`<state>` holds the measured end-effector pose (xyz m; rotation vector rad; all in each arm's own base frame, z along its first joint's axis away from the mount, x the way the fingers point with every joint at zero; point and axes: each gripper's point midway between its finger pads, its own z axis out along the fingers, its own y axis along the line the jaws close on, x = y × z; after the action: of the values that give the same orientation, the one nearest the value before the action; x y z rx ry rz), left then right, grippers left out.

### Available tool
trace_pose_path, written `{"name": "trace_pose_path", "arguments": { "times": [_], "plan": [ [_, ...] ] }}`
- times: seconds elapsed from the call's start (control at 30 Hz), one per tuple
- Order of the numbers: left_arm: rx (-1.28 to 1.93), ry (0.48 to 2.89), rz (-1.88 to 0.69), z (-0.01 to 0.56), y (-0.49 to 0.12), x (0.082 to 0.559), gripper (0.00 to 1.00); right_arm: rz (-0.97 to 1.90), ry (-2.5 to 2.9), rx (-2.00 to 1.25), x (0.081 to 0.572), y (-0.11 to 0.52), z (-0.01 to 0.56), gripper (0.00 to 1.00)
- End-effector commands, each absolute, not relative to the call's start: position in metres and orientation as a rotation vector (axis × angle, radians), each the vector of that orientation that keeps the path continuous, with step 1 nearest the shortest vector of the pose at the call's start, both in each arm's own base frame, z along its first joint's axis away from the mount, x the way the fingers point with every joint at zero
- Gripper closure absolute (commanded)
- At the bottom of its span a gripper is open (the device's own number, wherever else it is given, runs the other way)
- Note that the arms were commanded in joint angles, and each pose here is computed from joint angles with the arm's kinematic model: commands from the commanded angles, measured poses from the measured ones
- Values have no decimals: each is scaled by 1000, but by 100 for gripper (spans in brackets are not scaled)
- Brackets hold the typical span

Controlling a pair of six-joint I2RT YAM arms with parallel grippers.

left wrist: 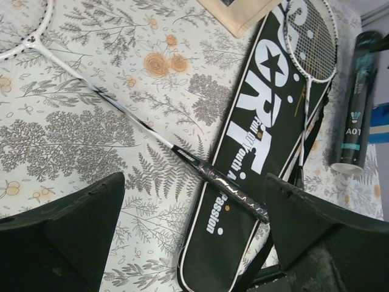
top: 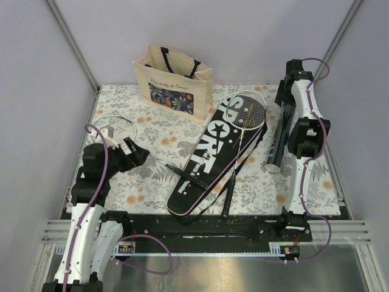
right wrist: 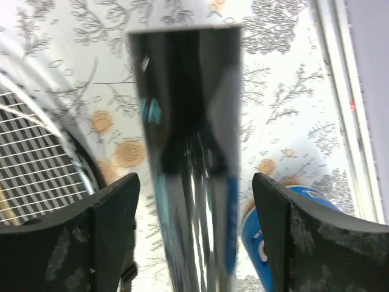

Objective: Pack up the badminton gear

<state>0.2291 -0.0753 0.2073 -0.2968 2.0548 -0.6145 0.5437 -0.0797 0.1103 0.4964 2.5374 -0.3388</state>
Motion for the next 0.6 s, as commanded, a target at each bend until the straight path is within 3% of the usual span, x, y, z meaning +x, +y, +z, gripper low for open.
{"name": "trace_pose_path", "arguments": {
  "times": [0.0, 0.13, 0.4, 0.57],
  "plan": [
    [-293, 2041, -539, 219, -66, 237, 1, -376, 2441, 514, 545, -89, 155, 14],
    [-325, 2098, -518, 209, -63, 241, 1, -299, 2430, 500, 534, -76, 170, 7],
    [-551, 2202, -614, 171, -72, 251, 1, -10, 2372, 506, 491, -17, 213, 16],
    [-613, 2261, -819, 147, -98, 258, 3, 308, 2349, 492, 450, 49, 193, 25]
  ]
}}
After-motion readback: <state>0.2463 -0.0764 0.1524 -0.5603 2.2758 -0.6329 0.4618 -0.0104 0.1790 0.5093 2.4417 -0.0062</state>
